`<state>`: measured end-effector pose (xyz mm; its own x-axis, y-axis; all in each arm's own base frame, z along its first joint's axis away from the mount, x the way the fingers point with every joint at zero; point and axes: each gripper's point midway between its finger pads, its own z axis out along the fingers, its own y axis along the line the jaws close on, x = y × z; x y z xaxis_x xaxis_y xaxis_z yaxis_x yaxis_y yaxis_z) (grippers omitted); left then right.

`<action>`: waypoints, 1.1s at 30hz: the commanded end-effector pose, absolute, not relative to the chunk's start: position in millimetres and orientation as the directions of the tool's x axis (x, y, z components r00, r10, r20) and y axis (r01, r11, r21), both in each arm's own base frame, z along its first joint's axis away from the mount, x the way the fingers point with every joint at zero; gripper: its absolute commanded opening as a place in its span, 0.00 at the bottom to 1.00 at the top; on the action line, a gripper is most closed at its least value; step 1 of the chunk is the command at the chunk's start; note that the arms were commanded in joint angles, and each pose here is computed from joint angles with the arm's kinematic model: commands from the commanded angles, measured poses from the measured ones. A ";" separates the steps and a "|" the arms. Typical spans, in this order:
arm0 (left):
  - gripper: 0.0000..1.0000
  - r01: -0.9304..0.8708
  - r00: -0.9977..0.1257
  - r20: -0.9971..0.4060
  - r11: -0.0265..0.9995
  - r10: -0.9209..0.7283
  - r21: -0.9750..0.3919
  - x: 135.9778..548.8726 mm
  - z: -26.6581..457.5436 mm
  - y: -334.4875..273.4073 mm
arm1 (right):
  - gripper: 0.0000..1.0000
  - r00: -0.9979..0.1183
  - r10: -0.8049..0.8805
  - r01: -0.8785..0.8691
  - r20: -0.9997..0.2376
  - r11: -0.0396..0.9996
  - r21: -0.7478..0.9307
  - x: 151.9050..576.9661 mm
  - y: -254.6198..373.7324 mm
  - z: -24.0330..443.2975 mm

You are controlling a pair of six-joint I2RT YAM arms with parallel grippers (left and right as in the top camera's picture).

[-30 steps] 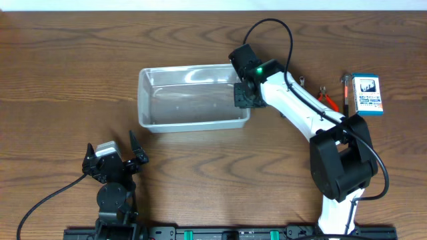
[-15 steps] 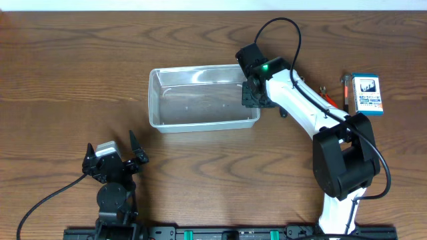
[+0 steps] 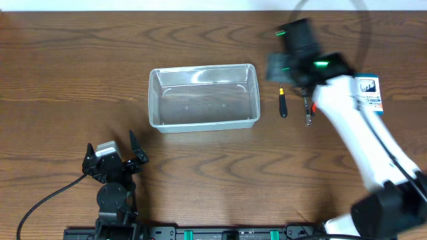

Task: Pack container
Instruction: 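Release the rim and move the right gripper to the screwdriver package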

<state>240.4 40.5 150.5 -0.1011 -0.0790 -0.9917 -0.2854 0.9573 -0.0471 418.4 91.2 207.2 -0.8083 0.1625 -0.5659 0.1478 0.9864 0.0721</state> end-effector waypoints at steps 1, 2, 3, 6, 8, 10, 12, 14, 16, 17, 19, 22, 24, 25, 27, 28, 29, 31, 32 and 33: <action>0.98 -0.303 -0.149 -0.986 0.953 -0.072 -0.024 238.5 134.1 43.1 | 0.76 -0.808 0.126 0.199 -0.575 0.978 -0.065 417.9 24.9 214.2; 0.98 -0.303 -0.149 -0.986 0.953 -0.072 -0.024 238.5 134.2 43.1 | 0.75 -0.814 0.122 0.204 -0.568 0.975 -0.083 417.1 12.0 213.3; 0.98 -0.302 -0.149 -0.986 0.953 -0.072 -0.024 238.5 134.1 43.1 | 0.73 -0.824 0.119 0.213 -0.554 0.971 -0.109 415.6 -6.0 210.8; 0.98 -0.302 -0.149 -0.986 0.953 -0.072 -0.024 238.5 134.1 43.1 | 0.71 -0.843 0.141 0.255 -0.519 0.954 -0.156 411.5 -54.4 201.6; 0.98 -0.303 -0.149 -0.986 0.953 -0.072 -0.024 238.5 134.1 43.1 | 0.73 -0.848 0.159 0.283 -0.506 0.943 -0.177 409.9 -81.2 197.0; 0.98 -0.302 -0.149 -0.986 0.953 -0.072 -0.024 238.5 134.2 43.1 | 0.76 -0.853 0.170 0.295 -0.494 0.937 -0.188 408.9 -105.4 190.9; 0.98 -0.302 -0.149 -0.986 0.953 -0.072 -0.024 238.5 134.1 43.1 | 0.81 -0.860 0.162 0.275 -0.483 0.946 -0.172 409.5 -120.1 184.9; 0.98 -0.302 -0.149 -0.986 0.953 -0.072 -0.024 238.5 134.1 43.1 | 0.85 -0.867 0.168 0.263 -0.468 0.953 -0.147 408.0 -137.0 176.6; 0.98 -0.303 -0.149 -0.986 0.953 -0.072 -0.024 238.5 134.1 43.1 | 0.87 -0.867 0.192 0.270 -0.459 0.956 -0.111 406.9 -152.3 167.5; 0.98 -0.303 -0.149 -0.986 0.953 -0.072 -0.024 238.5 134.1 43.1 | 0.89 -0.869 0.200 0.266 -0.453 0.960 -0.086 406.7 -158.6 161.7; 0.98 -0.303 -0.149 -0.986 0.953 -0.072 -0.024 238.5 134.1 43.1 | 0.91 -0.871 0.218 0.259 -0.441 0.965 -0.034 406.1 -168.5 150.1; 0.98 -0.302 -0.149 -0.986 0.953 -0.072 -0.024 238.5 134.1 43.1 | 0.92 -0.887 0.223 0.239 -0.403 0.971 0.013 403.9 -178.5 128.1; 0.98 -0.303 -0.149 -0.986 0.953 -0.072 -0.024 238.5 134.1 43.1 | 0.93 -0.906 0.212 0.225 -0.366 0.974 0.008 401.8 -184.5 110.0; 0.98 -0.302 -0.149 -0.986 0.953 -0.072 -0.024 238.5 134.1 43.1 | 0.93 -0.914 0.203 0.214 -0.351 0.977 0.006 401.7 -186.1 102.2; 0.98 -0.303 -0.149 -0.986 0.953 -0.072 -0.024 238.5 134.1 43.1 | 0.95 -0.927 0.188 0.197 -0.325 0.980 0.006 403.3 -187.9 85.4; 0.98 -0.303 -0.149 -0.986 0.953 -0.072 -0.024 238.5 134.1 43.1 | 0.95 -0.931 0.182 0.190 -0.316 0.982 0.007 405.2 -188.8 77.0; 0.98 -0.303 -0.149 -0.986 0.953 -0.072 -0.024 238.5 134.1 43.1 | 0.96 -0.933 0.182 0.188 -0.311 0.982 0.008 407.2 -189.6 70.4; 0.98 -0.303 -0.149 -0.986 0.953 -0.072 -0.024 238.5 134.1 43.1 | 0.99 -0.937 0.180 0.185 -0.300 0.983 0.011 411.6 -190.4 55.7; 0.98 -0.303 -0.149 -0.986 0.953 -0.071 -0.023 238.5 134.2 43.1 | 0.99 -0.939 0.179 0.185 -0.294 0.983 0.005 413.2 -191.6 48.9; 0.98 -0.303 -0.149 -0.986 0.953 -0.072 -0.024 238.5 134.1 43.1 | 0.99 -0.940 0.177 0.185 -0.290 0.983 0.001 414.7 -192.4 43.6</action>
